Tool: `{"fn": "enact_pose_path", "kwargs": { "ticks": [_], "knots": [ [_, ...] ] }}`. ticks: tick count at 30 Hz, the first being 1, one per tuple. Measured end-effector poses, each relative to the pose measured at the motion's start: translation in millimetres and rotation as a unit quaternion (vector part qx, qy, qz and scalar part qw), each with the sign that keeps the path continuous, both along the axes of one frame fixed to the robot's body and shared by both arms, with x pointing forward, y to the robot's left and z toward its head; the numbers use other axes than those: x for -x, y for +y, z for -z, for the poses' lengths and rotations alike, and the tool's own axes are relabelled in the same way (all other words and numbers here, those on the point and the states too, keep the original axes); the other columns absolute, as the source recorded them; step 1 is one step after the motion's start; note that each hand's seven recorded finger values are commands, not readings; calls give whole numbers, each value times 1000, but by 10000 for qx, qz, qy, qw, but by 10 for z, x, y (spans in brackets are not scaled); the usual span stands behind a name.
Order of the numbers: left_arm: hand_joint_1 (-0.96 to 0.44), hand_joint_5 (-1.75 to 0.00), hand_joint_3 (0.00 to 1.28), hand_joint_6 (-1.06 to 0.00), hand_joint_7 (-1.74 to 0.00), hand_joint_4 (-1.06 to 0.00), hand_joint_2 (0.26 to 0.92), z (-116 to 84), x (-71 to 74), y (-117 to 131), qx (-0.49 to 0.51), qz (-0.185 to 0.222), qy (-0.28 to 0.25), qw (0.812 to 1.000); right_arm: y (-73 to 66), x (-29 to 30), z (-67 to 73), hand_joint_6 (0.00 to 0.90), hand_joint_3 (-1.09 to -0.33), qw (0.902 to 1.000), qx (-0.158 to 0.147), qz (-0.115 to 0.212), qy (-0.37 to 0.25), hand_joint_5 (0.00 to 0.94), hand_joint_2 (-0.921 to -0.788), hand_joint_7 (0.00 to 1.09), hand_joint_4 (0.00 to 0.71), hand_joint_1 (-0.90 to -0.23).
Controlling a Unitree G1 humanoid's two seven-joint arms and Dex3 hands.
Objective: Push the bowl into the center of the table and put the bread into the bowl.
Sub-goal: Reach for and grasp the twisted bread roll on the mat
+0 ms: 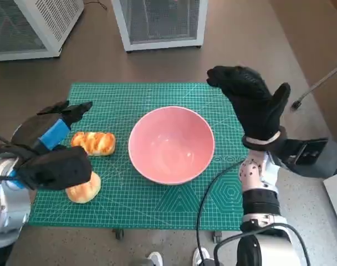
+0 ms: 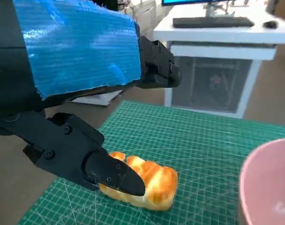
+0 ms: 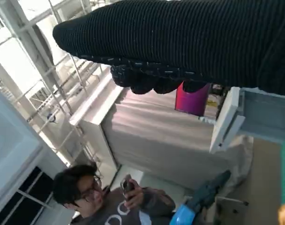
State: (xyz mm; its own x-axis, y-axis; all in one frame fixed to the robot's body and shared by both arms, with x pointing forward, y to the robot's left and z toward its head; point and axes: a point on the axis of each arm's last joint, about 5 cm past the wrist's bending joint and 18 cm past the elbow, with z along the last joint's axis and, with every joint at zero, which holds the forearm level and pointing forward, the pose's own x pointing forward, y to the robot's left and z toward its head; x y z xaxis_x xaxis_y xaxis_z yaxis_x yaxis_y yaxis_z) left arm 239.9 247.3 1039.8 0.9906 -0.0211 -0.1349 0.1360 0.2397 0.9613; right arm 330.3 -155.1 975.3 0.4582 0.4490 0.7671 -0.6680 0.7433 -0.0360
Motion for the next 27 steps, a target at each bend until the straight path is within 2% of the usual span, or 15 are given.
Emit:
{"fn": "enact_pose_path", "kwargs": {
  "ticks": [14, 27],
  "knots": [
    [-185, -6, 3, -348, -31, -200, 760, 306, -288, -49, -192, -199, 627, 9977, -24, 4, 25, 583, -448, 10000, 24, 37, -20, 3, -921, 8, 381, -455],
    [-148, -16, 4, -395, -41, -252, 765, 528, -513, -108, -252, -374, 939, 9946, -34, 4, 20, 583, -449, 10000, 28, 64, -38, 5, -921, 6, 388, -465]
  ]
}}
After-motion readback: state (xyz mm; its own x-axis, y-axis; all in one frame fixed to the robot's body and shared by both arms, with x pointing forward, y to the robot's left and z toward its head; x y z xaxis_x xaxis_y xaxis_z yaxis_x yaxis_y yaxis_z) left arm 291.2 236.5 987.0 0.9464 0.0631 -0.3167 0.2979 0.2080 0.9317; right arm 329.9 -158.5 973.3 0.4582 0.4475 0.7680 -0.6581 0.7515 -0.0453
